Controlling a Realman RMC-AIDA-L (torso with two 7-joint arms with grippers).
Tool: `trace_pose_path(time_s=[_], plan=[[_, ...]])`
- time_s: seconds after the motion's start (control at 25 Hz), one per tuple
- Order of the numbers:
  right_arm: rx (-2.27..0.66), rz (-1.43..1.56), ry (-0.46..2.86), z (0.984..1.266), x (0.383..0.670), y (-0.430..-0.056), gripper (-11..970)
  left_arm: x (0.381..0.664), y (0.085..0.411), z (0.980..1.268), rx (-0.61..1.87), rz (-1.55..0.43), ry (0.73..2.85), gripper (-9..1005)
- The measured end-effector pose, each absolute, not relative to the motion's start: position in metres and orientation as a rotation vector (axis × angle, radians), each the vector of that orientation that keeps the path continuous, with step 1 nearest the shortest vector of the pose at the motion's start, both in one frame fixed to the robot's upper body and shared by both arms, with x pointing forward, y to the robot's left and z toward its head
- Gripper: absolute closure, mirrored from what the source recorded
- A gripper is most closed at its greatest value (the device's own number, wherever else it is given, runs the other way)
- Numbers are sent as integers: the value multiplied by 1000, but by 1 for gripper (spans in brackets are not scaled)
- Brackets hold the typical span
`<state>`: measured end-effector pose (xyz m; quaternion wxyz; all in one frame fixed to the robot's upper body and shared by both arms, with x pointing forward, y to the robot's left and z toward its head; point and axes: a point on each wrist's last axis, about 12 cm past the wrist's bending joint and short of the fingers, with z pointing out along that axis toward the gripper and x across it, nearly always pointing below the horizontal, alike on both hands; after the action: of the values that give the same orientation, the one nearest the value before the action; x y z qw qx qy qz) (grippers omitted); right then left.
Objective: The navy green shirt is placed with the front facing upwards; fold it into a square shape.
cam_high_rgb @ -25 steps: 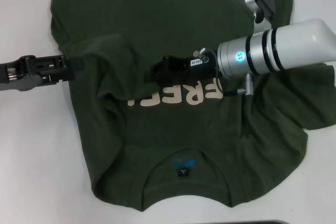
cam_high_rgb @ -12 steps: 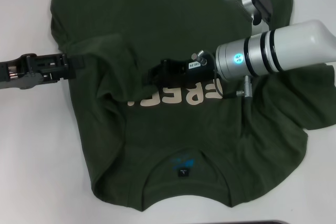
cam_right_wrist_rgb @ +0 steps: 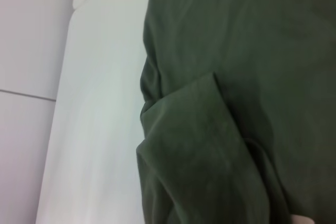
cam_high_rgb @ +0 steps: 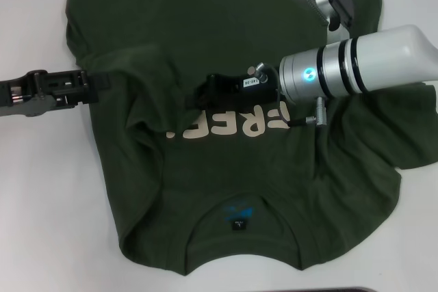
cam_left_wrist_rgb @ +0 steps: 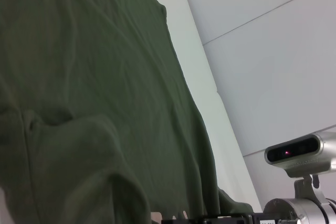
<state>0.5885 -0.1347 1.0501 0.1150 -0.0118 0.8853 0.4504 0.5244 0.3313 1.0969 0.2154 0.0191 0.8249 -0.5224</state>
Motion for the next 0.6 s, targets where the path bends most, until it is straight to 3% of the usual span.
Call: trace_pose_path(time_s=[0.08, 0.32, 0.6], plan=[[-52, 1316, 2604, 1050, 588, -134, 706, 524, 331, 1097, 53, -1448, 2287, 308], [-63, 1312, 2620, 1050, 587, -133, 937, 524, 331, 1097, 53, -1448, 2287, 307], [-51, 1321, 2619, 1050, 586, -135, 949, 526, 330, 1098, 60, -1449, 2285, 308]])
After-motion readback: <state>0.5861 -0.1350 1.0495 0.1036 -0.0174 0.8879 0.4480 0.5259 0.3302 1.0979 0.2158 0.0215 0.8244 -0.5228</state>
